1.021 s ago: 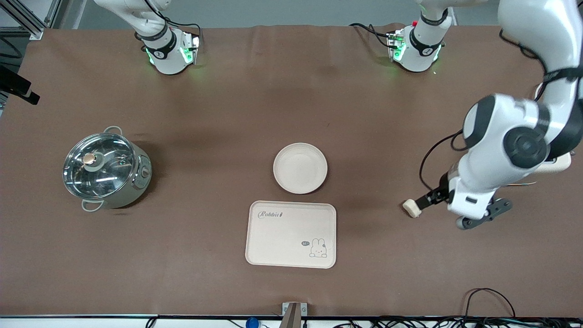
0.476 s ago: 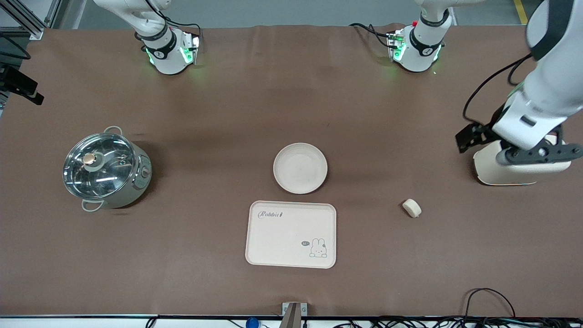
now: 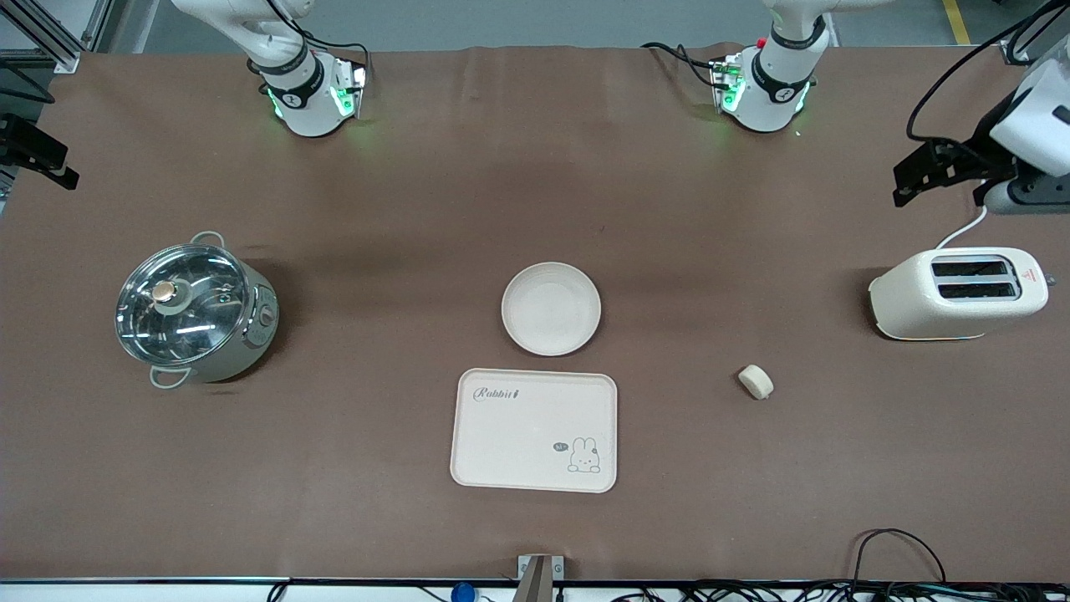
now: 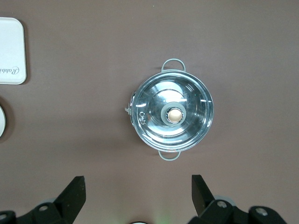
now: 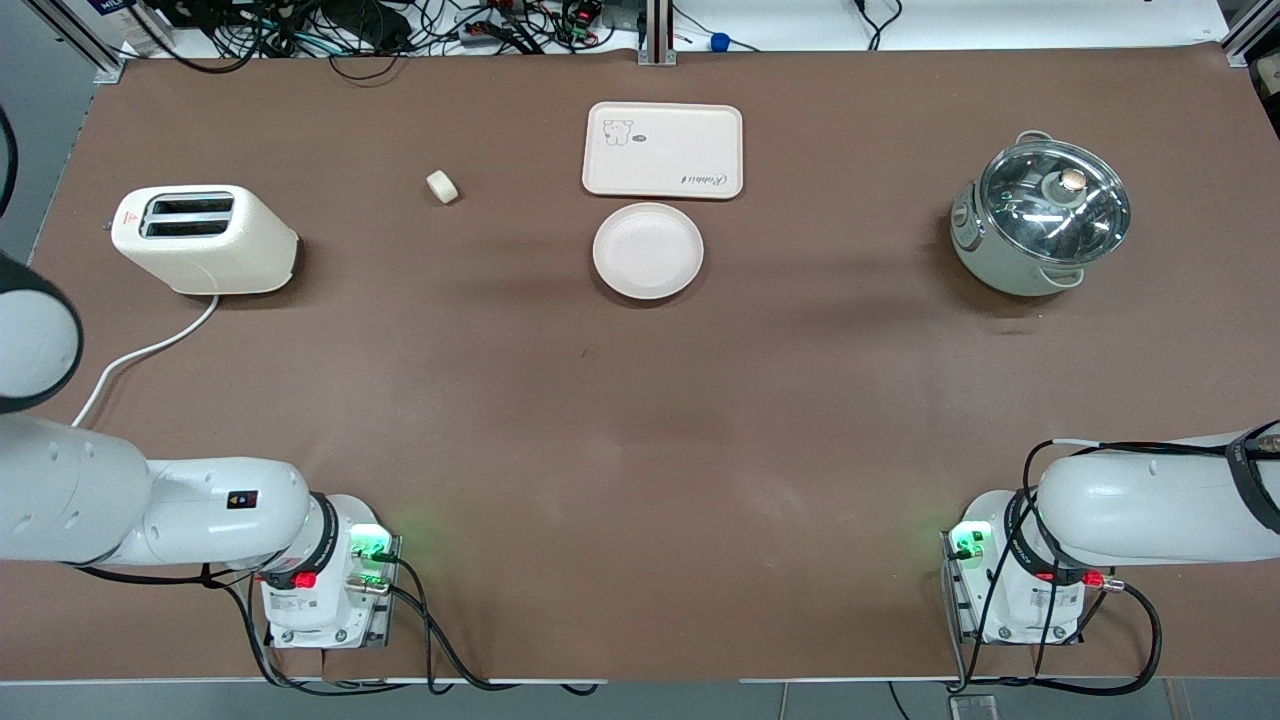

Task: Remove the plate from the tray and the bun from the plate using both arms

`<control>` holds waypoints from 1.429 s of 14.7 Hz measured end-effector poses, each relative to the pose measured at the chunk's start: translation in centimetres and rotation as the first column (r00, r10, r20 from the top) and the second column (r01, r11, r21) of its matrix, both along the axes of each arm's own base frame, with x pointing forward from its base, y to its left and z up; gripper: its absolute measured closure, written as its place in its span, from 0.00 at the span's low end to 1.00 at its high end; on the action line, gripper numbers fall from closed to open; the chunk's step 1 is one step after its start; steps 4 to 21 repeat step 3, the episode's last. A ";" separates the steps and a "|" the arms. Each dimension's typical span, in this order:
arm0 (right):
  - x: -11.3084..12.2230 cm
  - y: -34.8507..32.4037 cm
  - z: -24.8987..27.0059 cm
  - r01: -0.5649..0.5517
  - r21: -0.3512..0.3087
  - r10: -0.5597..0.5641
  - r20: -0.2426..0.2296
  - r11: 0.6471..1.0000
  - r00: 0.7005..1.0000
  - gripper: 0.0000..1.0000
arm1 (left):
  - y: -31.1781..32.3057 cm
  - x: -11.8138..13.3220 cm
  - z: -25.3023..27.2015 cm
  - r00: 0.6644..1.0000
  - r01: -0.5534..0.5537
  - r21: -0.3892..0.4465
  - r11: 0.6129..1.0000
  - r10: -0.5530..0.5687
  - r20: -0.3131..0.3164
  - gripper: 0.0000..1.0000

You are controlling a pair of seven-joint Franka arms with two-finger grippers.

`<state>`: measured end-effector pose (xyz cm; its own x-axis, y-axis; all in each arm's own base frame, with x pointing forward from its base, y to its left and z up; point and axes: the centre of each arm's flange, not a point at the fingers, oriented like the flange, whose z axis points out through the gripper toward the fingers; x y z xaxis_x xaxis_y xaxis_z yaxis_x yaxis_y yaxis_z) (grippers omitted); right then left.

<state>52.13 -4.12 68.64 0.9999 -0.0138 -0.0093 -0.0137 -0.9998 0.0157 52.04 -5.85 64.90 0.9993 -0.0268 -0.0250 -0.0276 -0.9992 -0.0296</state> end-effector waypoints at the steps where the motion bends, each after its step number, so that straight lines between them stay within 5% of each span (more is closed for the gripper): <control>1: 0.0 0.0 0.0 0.000 0.000 0.000 0.000 1.000 1.000 0.00 | -0.1 -0.6 0.1 1.000 0.002 0.003 1.000 -0.002 -0.008 0.00; 21: 0.0 0.0 0.0 -0.001 0.000 0.001 0.001 1.000 1.000 0.00 | -0.3 -1.3 0.2 1.000 0.005 0.006 1.000 -0.005 -0.017 0.00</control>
